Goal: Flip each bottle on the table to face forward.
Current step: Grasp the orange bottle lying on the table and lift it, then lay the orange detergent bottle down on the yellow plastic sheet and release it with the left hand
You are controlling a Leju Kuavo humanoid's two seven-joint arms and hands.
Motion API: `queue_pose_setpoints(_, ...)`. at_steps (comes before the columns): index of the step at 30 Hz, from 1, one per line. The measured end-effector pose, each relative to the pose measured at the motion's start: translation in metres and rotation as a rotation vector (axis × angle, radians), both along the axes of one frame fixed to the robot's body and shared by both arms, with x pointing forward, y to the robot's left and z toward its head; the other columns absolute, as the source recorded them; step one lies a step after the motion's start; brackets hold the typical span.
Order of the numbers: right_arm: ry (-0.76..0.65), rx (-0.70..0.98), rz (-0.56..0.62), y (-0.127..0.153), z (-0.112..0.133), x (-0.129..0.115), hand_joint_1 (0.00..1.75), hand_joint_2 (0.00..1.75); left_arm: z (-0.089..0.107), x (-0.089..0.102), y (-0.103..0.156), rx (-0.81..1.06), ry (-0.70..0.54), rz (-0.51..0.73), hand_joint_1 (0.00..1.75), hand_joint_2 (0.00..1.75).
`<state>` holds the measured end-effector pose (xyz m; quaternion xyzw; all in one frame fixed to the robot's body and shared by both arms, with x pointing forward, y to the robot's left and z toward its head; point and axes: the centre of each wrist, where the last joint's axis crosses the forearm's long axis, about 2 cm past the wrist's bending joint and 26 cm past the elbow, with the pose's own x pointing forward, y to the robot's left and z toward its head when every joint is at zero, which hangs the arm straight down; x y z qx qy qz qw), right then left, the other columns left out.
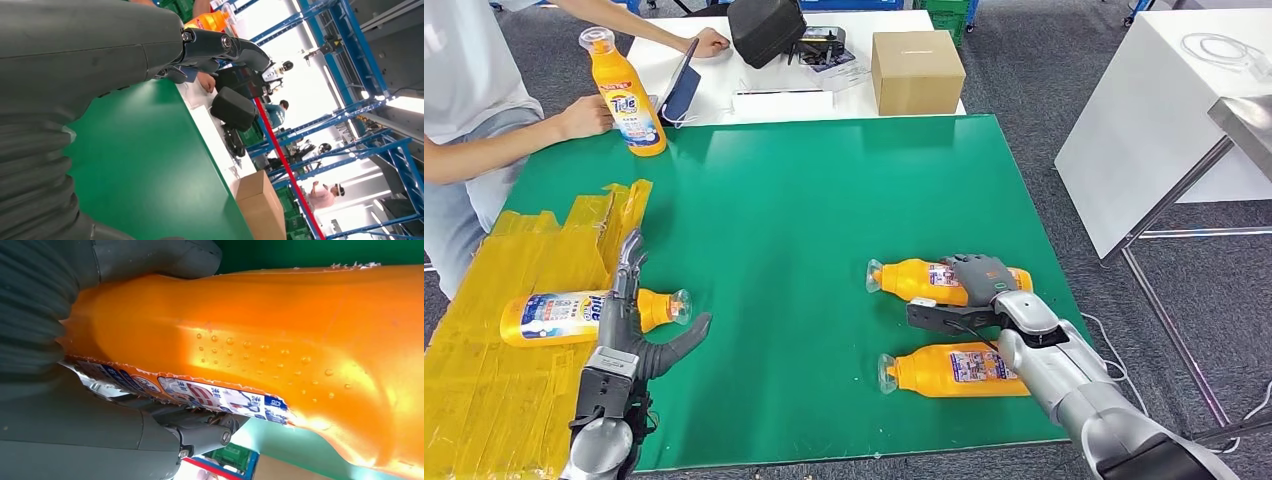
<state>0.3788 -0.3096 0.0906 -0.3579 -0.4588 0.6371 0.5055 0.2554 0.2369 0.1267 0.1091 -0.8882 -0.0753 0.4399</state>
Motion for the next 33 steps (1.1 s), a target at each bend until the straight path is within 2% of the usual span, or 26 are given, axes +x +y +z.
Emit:
queue_pose_setpoints(6, -0.006, 0.007, -0.001, 0.001, 0.0, 0.0, 1.75, 1.75, 0.0, 0.0, 0.0, 0.0, 0.002, -0.004, 0.0, 1.75)
queue_pose_setpoints(10, -0.1, 0.074, -0.009, 0.006, -0.002, -0.005, 1.75, 1.75, -0.001, -0.002, -0.001, 0.0, 0.03, -0.032, 0.0, 1.75)
queue_pose_setpoints(13, -0.241, 0.236, -0.018, 0.023, 0.002, -0.015, 1.75, 1.75, -0.001, -0.004, -0.005, 0.001, 0.07, -0.099, 0.0, 1.75)
queue_pose_setpoints(17, -0.435, 0.545, -0.001, 0.052, 0.016, -0.033, 1.75, 1.75, 0.001, -0.006, -0.019, -0.02, 0.134, -0.24, 0.0, 1.75)
queue_pose_setpoints(20, -0.528, 0.713, 0.002, 0.066, 0.028, -0.045, 1.75, 1.75, 0.002, -0.007, -0.03, -0.055, 0.166, -0.332, 0.0, 1.75)
queue_pose_setpoints(28, -0.641, 1.011, -0.003, 0.082, 0.042, -0.065, 1.75, 1.75, 0.009, -0.003, -0.047, -0.191, 0.235, -0.533, 0.0, 1.75)
queue_pose_setpoints(33, -0.587, 1.19, 0.007, 0.096, 0.045, -0.072, 1.73, 1.75, 0.013, 0.001, -0.055, -0.237, 0.262, -0.613, 0.0, 1.75)
